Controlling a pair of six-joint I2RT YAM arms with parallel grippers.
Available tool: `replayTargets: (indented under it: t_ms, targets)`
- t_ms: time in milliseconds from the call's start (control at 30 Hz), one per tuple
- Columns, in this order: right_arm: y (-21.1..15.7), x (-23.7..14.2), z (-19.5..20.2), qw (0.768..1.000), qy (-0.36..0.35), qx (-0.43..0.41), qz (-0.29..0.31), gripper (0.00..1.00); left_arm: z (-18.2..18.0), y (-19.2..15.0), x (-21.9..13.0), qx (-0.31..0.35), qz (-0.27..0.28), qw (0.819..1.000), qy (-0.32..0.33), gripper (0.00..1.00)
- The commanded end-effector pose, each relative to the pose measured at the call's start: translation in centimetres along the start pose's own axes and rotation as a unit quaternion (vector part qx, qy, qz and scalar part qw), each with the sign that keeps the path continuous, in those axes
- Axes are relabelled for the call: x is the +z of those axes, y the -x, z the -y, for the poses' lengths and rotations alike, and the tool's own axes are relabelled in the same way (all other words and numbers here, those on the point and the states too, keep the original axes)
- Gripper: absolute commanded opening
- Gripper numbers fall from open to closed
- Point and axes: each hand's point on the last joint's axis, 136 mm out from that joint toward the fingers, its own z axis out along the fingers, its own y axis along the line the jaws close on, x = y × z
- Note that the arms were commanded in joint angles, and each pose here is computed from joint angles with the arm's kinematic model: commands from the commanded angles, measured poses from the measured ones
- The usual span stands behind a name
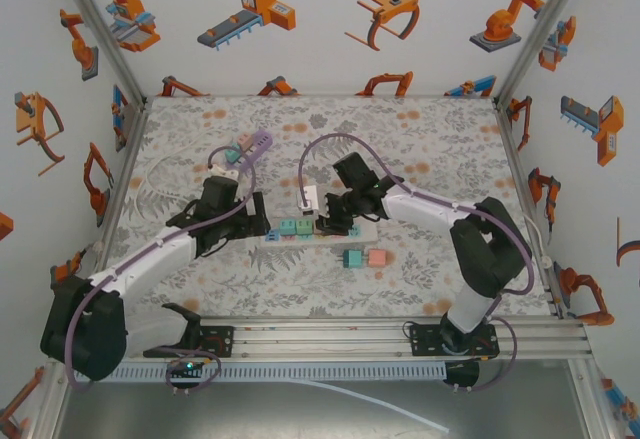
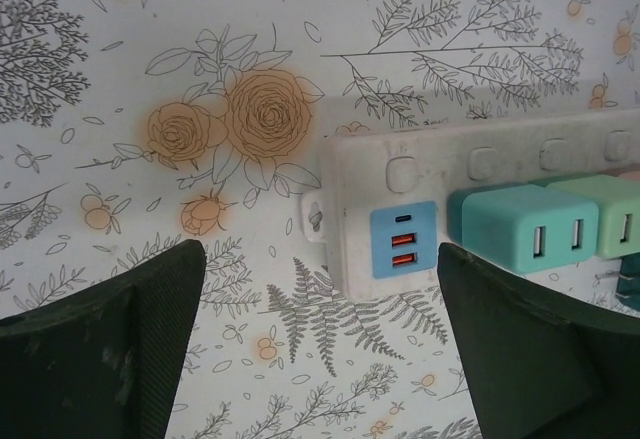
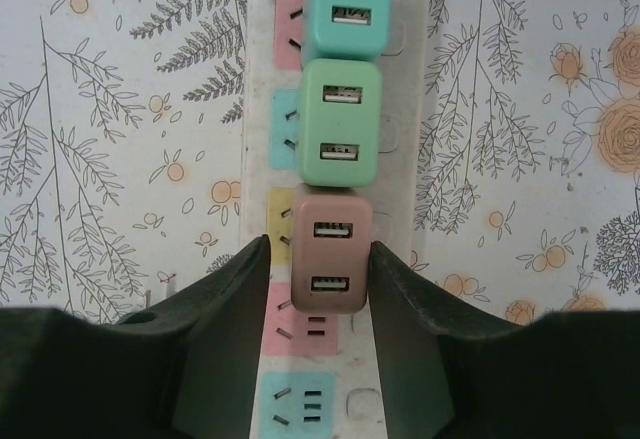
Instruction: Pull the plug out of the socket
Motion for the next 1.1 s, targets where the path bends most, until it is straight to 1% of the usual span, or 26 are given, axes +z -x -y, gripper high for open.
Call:
replayTargets:
  t_ms: [0,200,400,467,767,900,1067]
  targets:
    - [1.0,-0.3,0.3,1.000,0.006,-0.009,0.013,0.38,0.9,0.5,0.6,-0.004,-0.002,1.000,-0.020,0.88]
    - [1.2,-0.3,0.3,1.000,0.012,-0.009,0.018,0.30,0.6,-0.6,1.9,-0.002,-0.030,1.000,-0.009,0.77]
    - [1.6,-0.3,0.5,1.000,0.012,-0.010,0.022,0.27,0.5,-1.6,2.6,0.004,-0.049,0.999,-0.005,0.72]
    - [1.7,-0.3,0.6,1.000,0.011,-0.008,0.023,0.26,0.7,-1.8,2.6,0.011,-0.056,0.998,-0.008,0.71]
    - [2.8,-0.6,0.9,0.999,0.015,0.000,0.038,0.19,-0.8,-4.1,3.2,0.032,-0.093,0.995,0.029,0.68]
    - [3.0,-0.6,0.8,0.999,0.020,0.001,0.046,0.14,-1.2,-4.7,3.4,0.046,-0.103,0.993,0.046,0.66]
    - [3.6,-1.1,1.0,0.998,0.020,0.002,0.057,0.13,-1.7,-5.0,3.6,0.064,-0.108,0.990,0.071,0.66]
